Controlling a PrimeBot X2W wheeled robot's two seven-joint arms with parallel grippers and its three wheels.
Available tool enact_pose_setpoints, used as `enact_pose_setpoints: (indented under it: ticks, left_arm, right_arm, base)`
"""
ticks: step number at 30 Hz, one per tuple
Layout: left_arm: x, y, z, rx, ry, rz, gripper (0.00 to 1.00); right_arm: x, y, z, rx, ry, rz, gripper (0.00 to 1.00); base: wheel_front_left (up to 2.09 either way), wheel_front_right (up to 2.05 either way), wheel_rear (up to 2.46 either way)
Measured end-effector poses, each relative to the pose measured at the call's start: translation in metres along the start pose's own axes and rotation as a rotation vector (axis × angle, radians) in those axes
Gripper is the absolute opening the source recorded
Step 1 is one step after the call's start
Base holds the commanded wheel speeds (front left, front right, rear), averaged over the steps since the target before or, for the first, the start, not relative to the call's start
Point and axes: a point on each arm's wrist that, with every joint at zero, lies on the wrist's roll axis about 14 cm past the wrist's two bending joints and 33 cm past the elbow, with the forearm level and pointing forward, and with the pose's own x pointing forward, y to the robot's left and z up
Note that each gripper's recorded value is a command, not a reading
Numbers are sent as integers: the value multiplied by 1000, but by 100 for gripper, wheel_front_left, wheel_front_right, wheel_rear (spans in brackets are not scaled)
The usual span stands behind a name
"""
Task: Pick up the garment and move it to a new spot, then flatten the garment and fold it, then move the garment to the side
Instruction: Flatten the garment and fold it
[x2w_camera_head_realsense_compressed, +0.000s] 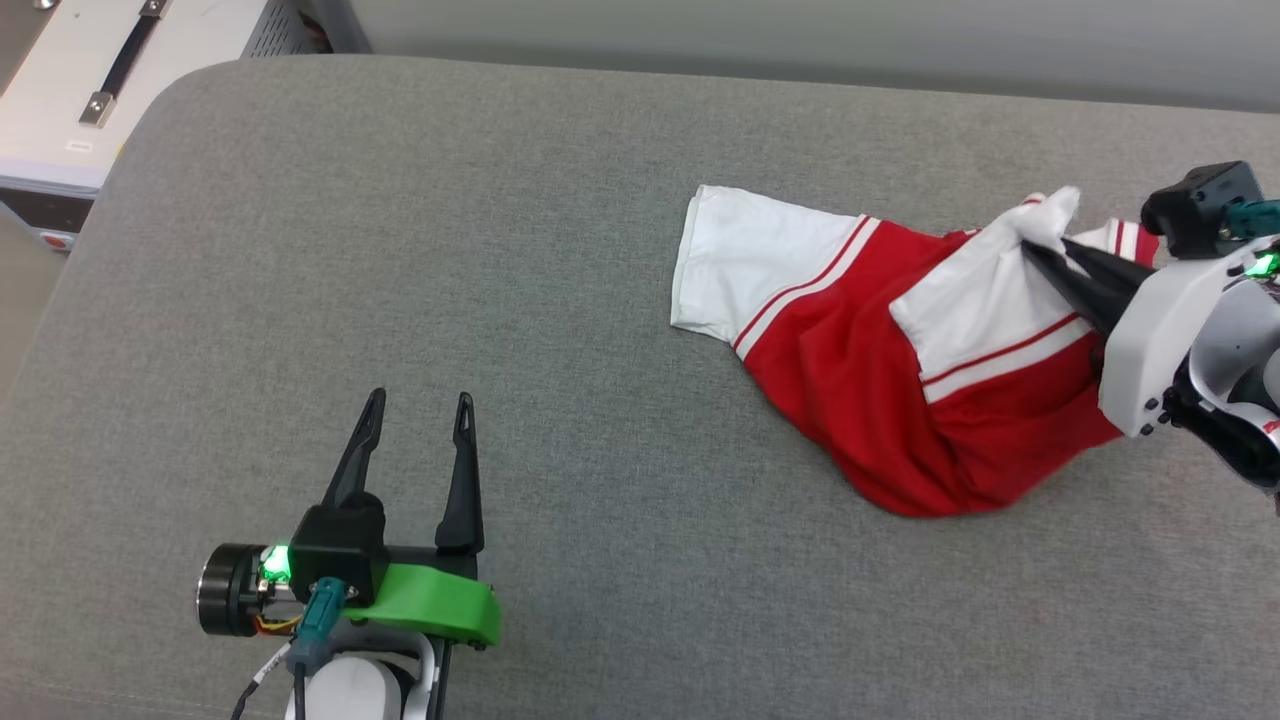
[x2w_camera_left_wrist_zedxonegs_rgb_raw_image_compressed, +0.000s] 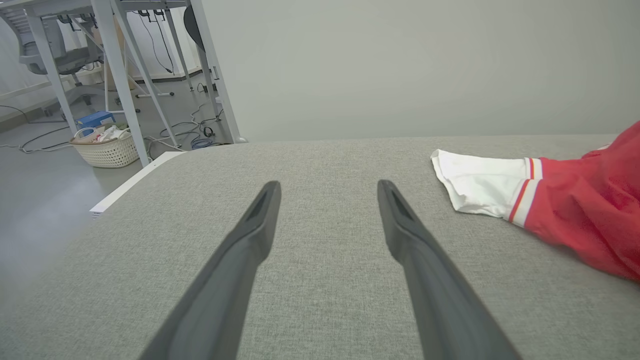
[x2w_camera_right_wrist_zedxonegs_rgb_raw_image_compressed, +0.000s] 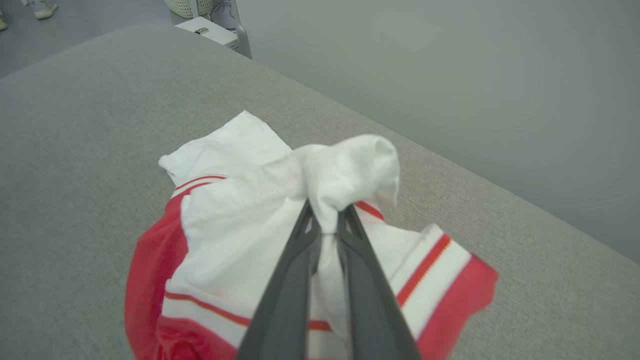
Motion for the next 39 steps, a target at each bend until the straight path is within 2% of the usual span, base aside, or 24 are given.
enact_pose_setpoints:
  ticks: [4, 10, 15, 22, 28, 31, 33, 34, 35, 36, 39]
  left_arm:
    - [-2, -4, 4, 0, -12, -13, 100]
    - [-6, -7, 8, -6, -23, -23, 100]
    - [-10, -6, 5, -8, -15, -22, 100]
    - [-9, -10, 3, -10, -10, -32, 100]
    - [-9, -12, 4, -12, -12, -38, 100]
    - [-10, -13, 5, -13, -15, -42, 100]
    - [-9, -14, 6, -13, -17, -44, 100]
    - [-9, -14, 6, -14, -18, -46, 100]
    - [-9, -15, 6, -14, -19, -47, 100]
    - [-9, -15, 6, -15, -20, -48, 100]
    - [-9, -17, 8, -13, -25, -55, 100]
  right_arm:
    - [-19, -14, 29, 28, -176, -55, 0]
    - [-60, -48, 6, 171, -307, -213, 0]
    - [-101, -79, -53, 290, -258, -393, 0]
    - [-151, -96, -131, 451, -169, -608, 0]
    - [-189, -86, -183, 554, -112, -747, 0]
    - [-199, -72, -206, 587, -63, -776, 0]
    - [-201, -69, -210, 591, -60, -785, 0]
    - [-202, -70, -208, 594, -71, -791, 6]
    - [-203, -71, -205, 596, -85, -797, 42]
    - [-204, -73, -202, 593, -98, -802, 100]
    - [-210, -86, -177, 533, -174, -815, 100]
  base:
    - [0, 0, 0]
    - [0, 0, 0]
    - [0, 0, 0]
    - [0, 0, 0]
    - [0, 0, 0]
    - [0, 0, 0]
    - [0, 0, 0]
    - [0, 0, 0]
    - [0, 0, 0]
    - [0, 0, 0]
    - [0, 0, 0]
